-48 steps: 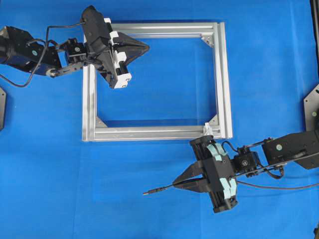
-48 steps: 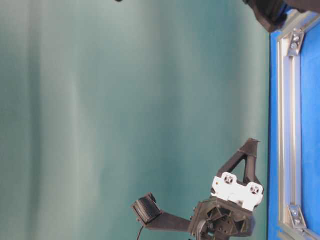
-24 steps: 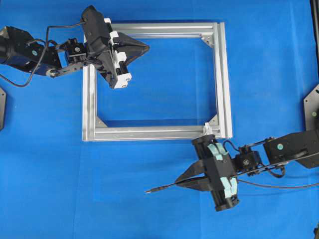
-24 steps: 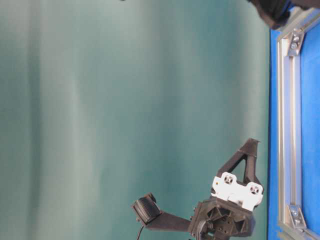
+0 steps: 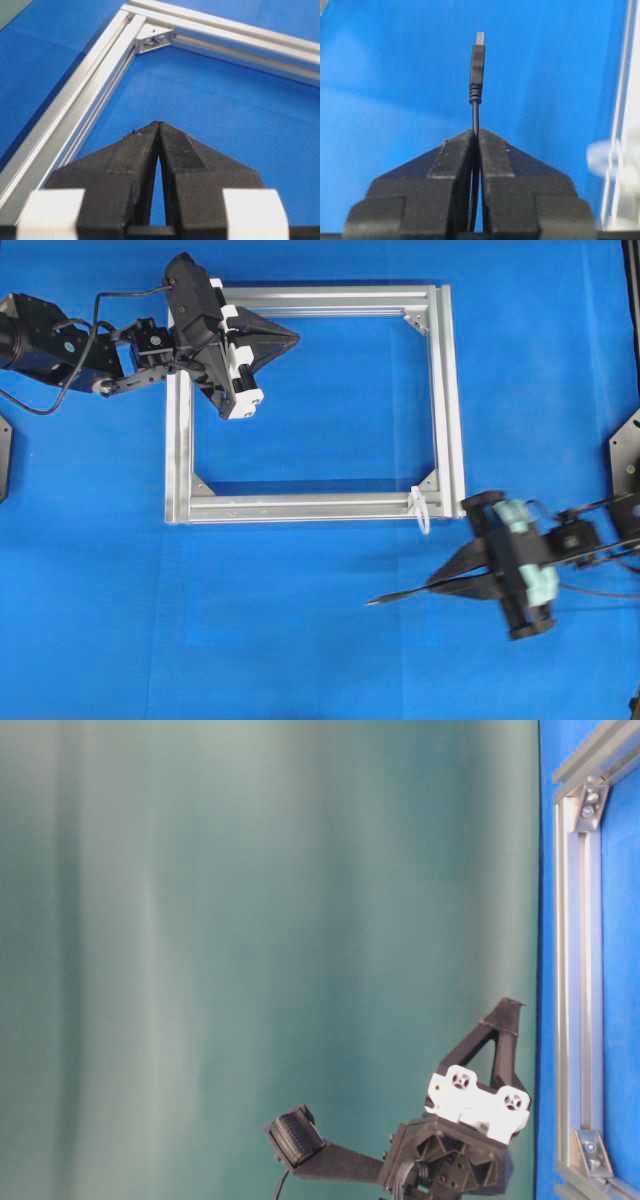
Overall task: Insert the wire through the string loop located on the right side.
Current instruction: 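Lift the cable and carry it right toward the white zip-tie loop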
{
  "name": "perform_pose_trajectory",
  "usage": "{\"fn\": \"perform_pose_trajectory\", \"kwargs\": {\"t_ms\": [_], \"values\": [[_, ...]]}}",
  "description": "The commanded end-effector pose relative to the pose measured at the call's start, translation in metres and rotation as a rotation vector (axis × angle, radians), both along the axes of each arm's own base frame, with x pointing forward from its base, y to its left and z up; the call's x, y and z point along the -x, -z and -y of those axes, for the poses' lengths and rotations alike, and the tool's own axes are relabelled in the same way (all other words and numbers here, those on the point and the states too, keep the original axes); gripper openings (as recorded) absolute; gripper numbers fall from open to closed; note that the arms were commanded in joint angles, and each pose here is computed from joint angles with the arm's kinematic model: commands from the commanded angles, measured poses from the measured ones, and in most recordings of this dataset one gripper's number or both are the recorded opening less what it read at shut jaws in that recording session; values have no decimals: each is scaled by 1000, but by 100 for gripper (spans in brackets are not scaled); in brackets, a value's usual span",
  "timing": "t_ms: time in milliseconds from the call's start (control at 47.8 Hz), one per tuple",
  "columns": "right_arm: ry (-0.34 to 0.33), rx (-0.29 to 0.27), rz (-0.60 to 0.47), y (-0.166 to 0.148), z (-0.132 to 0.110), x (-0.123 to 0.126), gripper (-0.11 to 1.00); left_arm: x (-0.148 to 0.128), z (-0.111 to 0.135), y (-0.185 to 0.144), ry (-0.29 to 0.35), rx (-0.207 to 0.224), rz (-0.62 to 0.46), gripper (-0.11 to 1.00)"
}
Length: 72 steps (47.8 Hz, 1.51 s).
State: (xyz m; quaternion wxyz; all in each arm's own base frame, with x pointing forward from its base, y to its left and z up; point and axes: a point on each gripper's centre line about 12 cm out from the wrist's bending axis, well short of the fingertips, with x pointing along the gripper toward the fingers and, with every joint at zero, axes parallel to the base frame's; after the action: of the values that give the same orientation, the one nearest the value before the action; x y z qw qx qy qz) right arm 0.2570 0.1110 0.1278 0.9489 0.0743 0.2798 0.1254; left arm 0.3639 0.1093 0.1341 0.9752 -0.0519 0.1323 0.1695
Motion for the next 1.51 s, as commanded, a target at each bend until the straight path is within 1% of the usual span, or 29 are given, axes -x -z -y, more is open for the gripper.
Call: {"fn": "perform_pose_trajectory", "kwargs": {"t_ms": [0,105,293,460,607,733,900,1026,1088,1172,1486], "values": [[3,-21,25,-8,6,15,-4,-2,0,-14,2,-11,42,0],[0,-25,16,-7,17,39,-4,-2,0,-14,2,-11,40,0],[-17,-35,28,-11,30,71,-4,-3,1,-14,4,-11,42,0],[-17,-36,51,-9,39,86,-4,-4,1,-16,7,-14,49,0],[0,-29,55,-7,44,87,-4,-6,3,-17,14,-17,53,0],[31,-20,62,-5,49,84,-4,-5,4,-16,14,-15,50,0],[112,5,78,-2,63,76,-4,-5,4,-16,15,-15,50,0],[182,21,65,1,76,71,-4,-5,4,-16,15,-14,49,0],[204,25,59,3,81,70,-4,-5,4,-16,15,-15,50,0],[216,29,61,3,83,69,-4,-5,5,-16,17,-14,49,0],[215,29,63,2,83,69,-4,-5,5,-16,18,-15,48,0]]}}
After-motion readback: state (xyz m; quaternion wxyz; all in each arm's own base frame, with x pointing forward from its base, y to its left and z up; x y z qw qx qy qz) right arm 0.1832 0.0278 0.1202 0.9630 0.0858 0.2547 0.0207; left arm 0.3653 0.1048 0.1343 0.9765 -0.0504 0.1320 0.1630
